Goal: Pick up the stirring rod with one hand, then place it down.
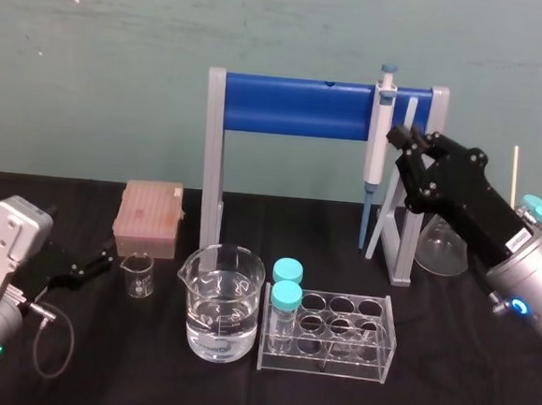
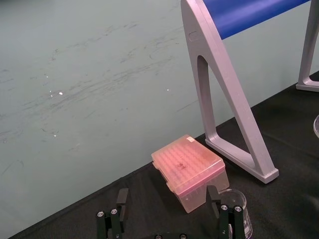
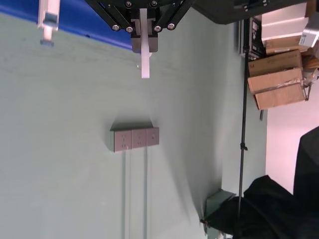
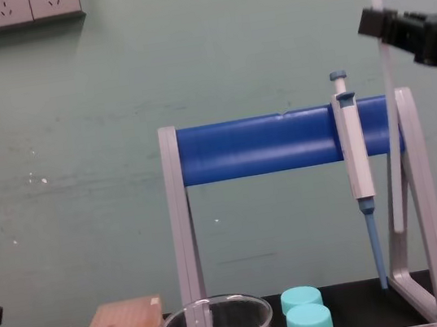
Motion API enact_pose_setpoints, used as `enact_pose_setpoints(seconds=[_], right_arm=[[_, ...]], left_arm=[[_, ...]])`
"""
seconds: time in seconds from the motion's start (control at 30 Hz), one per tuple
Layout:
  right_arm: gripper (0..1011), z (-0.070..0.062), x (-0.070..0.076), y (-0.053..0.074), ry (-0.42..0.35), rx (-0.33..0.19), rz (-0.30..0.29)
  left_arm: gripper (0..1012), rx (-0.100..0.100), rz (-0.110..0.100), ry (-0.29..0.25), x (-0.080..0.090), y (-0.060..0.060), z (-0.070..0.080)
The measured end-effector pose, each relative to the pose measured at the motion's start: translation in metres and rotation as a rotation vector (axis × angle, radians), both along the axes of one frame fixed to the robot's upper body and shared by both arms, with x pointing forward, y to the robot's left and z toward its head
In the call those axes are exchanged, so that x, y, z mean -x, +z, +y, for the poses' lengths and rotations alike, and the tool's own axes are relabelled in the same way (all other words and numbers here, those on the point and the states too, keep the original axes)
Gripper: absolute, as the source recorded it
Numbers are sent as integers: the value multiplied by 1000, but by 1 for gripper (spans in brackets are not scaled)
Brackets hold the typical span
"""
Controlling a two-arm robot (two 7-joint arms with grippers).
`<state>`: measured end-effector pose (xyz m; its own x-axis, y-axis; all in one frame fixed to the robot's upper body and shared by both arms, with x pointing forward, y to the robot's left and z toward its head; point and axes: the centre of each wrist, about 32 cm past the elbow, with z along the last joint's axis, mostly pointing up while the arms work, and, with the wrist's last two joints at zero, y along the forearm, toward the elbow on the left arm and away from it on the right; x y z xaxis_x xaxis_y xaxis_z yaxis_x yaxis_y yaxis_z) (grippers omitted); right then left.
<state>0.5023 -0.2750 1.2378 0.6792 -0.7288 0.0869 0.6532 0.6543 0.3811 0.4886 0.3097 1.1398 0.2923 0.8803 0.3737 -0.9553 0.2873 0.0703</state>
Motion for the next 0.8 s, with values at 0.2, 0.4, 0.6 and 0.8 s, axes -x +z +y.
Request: enact_pose_setpoints(seconds=[0.2,0.4,0.6,0.8], right_arm=[[69,-2,0,5,1,1,-21],[68,-2,0,6,1,2,-22],[69,-2,1,5,1,3,-15],[68,-1,0,3,-1,4,-7]], left_arm=[[1000,0,0,0,0,0,0],[1000,0,0,0,0,0,0],[1000,0,0,0,0,0,0],[1000,0,0,0,0,0,0]])
